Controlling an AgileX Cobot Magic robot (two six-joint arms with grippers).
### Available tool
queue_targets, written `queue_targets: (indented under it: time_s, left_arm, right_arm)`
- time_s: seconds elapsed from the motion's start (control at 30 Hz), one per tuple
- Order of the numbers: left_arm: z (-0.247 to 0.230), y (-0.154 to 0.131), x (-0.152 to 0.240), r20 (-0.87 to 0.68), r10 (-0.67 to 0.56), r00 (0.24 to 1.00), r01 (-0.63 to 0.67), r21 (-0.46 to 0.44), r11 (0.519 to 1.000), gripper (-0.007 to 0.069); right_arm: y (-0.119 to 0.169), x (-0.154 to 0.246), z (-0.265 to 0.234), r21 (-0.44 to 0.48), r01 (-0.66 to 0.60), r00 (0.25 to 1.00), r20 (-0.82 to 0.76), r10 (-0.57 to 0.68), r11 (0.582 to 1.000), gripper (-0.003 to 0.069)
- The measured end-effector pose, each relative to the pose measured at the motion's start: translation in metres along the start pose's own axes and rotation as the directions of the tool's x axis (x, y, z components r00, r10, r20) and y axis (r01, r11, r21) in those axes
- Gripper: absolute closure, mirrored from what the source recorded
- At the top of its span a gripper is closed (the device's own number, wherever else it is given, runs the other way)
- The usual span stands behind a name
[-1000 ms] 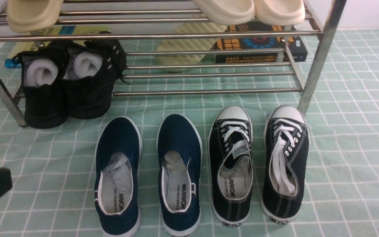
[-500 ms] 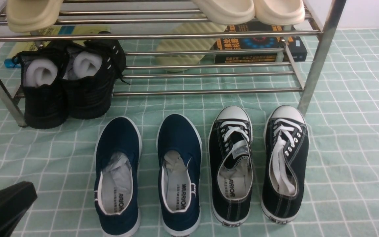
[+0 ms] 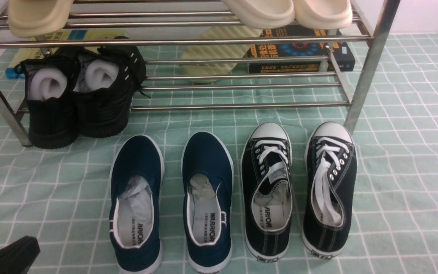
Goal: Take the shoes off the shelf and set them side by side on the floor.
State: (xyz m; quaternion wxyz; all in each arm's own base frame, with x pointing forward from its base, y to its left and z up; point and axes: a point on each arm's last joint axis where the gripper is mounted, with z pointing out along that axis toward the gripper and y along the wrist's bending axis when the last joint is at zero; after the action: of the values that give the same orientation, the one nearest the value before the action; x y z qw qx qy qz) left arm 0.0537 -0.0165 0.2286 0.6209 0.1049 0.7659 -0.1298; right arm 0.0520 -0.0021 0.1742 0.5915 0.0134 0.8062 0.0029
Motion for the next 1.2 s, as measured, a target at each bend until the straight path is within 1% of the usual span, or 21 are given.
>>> queue_targets:
  time_s: [0.03, 0.07, 0.2, 0.27, 0.33, 0.5, 0.6, 1.2]
  left_arm:
    - [-0.001, 0.001, 0.004, 0.010, -0.001, 1.000, 0.002, -0.006, 1.000, 0.0603]
    - [-0.003, 0.004, 0.010, 0.031, -0.015, 0.999, 0.017, -0.055, 0.998, 0.0601]
    - [-0.002, 0.012, 0.025, 0.027, -0.039, 0.999, 0.043, -0.180, 0.983, 0.0593]
    - [0.000, 0.016, 0.032, 0.016, -0.057, 0.998, 0.059, -0.264, 0.963, 0.0592]
    - [0.001, 0.020, 0.040, 0.002, -0.074, 0.997, 0.071, -0.316, 0.946, 0.0592]
    - [0.003, 0.025, 0.053, -0.020, -0.103, 0.994, 0.087, -0.397, 0.914, 0.0590]
    - [0.002, 0.026, 0.053, -0.025, -0.105, 0.994, 0.084, -0.430, 0.899, 0.0588]
    - [0.001, 0.027, 0.053, -0.031, -0.098, 0.995, 0.075, -0.432, 0.899, 0.0572]
  right_arm:
    - [0.000, 0.000, 0.000, 0.000, 0.000, 1.000, 0.000, 0.000, 1.000, 0.0580]
    - [0.000, 0.000, 0.000, 0.000, 0.000, 1.000, 0.000, 0.000, 1.000, 0.0579]
    - [0.000, 0.000, 0.000, 0.000, 0.000, 1.000, 0.000, 0.000, 1.000, 0.0578]
    - [0.000, 0.000, 0.000, 0.000, 0.000, 1.000, -0.001, 0.000, 1.000, 0.0574]
    - [0.000, 0.000, 0.000, 0.000, 0.000, 1.000, -0.001, 0.000, 1.000, 0.0571]
    - [0.000, 0.000, 0.000, 0.000, 0.001, 1.000, -0.001, -0.001, 1.000, 0.0565]
    - [0.000, 0.000, 0.000, 0.000, 0.001, 1.000, -0.001, -0.001, 1.000, 0.0560]
    - [0.000, 0.000, 0.000, 0.000, 0.001, 1.000, -0.001, -0.001, 1.000, 0.0540]
